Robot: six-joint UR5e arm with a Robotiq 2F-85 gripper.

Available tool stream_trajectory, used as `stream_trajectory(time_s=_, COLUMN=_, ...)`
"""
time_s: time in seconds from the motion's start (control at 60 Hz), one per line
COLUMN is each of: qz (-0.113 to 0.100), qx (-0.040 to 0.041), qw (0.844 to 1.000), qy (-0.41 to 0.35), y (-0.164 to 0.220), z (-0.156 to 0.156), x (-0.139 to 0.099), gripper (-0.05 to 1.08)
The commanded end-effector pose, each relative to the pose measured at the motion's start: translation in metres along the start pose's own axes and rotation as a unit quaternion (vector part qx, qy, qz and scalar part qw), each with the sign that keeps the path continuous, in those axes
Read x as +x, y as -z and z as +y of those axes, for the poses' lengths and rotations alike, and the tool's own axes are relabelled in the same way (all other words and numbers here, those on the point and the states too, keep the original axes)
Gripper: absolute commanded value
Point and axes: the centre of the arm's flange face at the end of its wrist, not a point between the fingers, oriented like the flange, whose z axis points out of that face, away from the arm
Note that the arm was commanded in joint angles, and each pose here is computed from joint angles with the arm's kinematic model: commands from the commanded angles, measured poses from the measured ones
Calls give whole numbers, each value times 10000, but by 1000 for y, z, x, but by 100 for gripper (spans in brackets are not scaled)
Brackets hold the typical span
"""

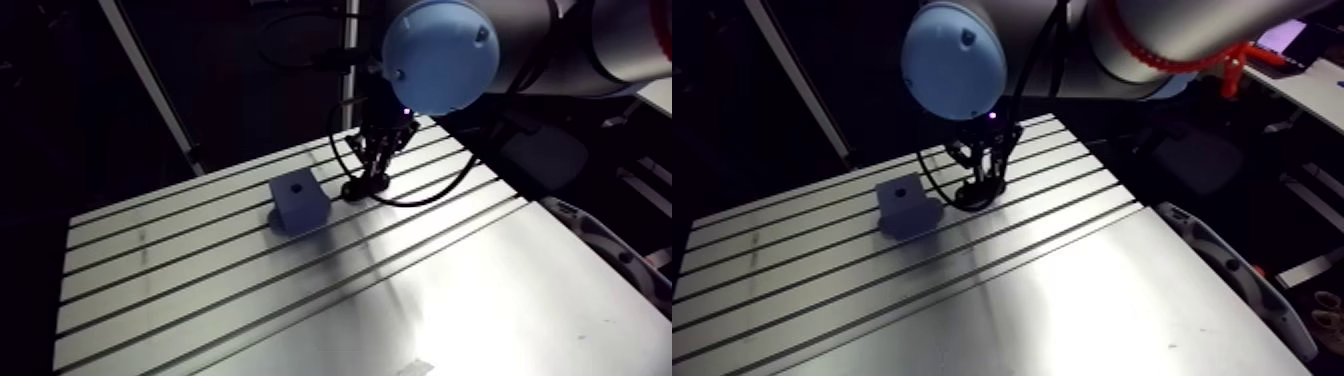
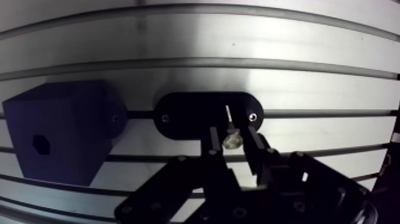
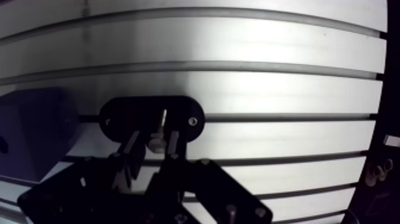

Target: Pick up the M10 bolt and insert it into the hex recess until seated.

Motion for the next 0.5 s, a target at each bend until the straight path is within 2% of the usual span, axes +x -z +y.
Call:
stream_trajectory(time_s=0.017, qz=-1, qx=-2, qw=10000, qy=0, y=0, z=0, x=0, gripper=65)
stream_trajectory(time_s=0.5, qz=-15, qx=5, qw=10000, qy=0, y=-2, z=0, x=0, gripper=67)
